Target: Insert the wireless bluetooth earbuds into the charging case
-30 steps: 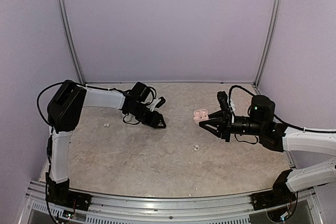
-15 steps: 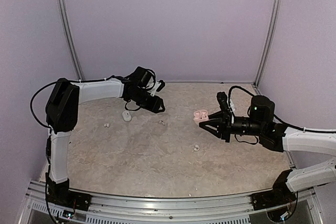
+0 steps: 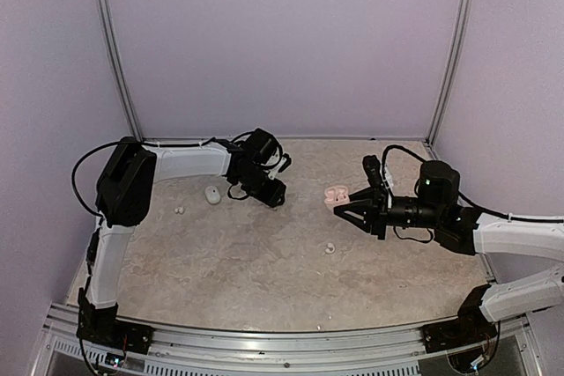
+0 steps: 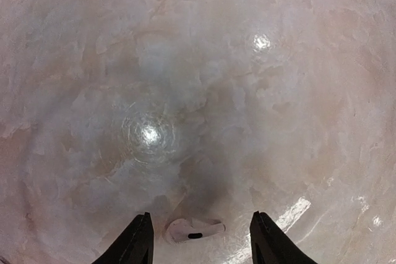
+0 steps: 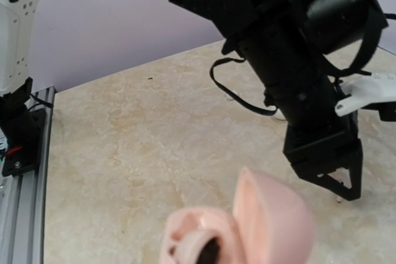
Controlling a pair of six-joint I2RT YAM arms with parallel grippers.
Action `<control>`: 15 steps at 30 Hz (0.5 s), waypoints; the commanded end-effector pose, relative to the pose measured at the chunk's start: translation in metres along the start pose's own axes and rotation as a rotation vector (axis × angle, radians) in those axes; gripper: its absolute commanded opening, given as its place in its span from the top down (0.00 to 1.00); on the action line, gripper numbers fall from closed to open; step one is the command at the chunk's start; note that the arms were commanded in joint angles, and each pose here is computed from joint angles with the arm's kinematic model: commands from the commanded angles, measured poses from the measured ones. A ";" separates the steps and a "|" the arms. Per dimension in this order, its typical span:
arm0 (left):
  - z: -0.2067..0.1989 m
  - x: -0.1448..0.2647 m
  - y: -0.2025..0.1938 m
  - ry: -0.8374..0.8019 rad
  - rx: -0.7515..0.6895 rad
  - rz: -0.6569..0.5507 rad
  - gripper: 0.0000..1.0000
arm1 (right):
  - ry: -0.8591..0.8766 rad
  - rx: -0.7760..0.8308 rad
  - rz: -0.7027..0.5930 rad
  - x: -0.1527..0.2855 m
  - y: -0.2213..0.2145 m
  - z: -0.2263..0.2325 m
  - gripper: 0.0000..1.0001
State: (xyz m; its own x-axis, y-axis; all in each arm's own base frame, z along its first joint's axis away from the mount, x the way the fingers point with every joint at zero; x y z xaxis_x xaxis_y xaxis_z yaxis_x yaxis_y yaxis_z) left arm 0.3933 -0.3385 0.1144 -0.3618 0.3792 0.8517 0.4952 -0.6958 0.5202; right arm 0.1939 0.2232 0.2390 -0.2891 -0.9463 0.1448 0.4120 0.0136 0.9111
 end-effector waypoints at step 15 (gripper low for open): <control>0.001 -0.022 -0.004 0.052 0.008 0.090 0.62 | 0.087 0.089 -0.011 0.004 0.006 0.010 1.00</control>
State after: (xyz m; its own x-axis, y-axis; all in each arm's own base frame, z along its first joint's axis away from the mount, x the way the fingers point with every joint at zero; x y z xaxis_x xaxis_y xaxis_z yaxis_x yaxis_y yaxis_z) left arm 0.4029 -0.3384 0.0987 -0.3817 0.2838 0.8796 0.5266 -0.7153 0.4593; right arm 0.1869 0.2250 0.2415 -0.2149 -0.9681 0.1286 0.3659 0.0423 0.9297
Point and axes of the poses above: each gripper's point midway between its finger pads, its own x axis back along the fingers, its own z axis along the line the jaws close on, y = z × x, the point moved 8 cm from there along x, back along the fingers, and after that the axes turned 15 degrees about -x, right-handed, at the moved point
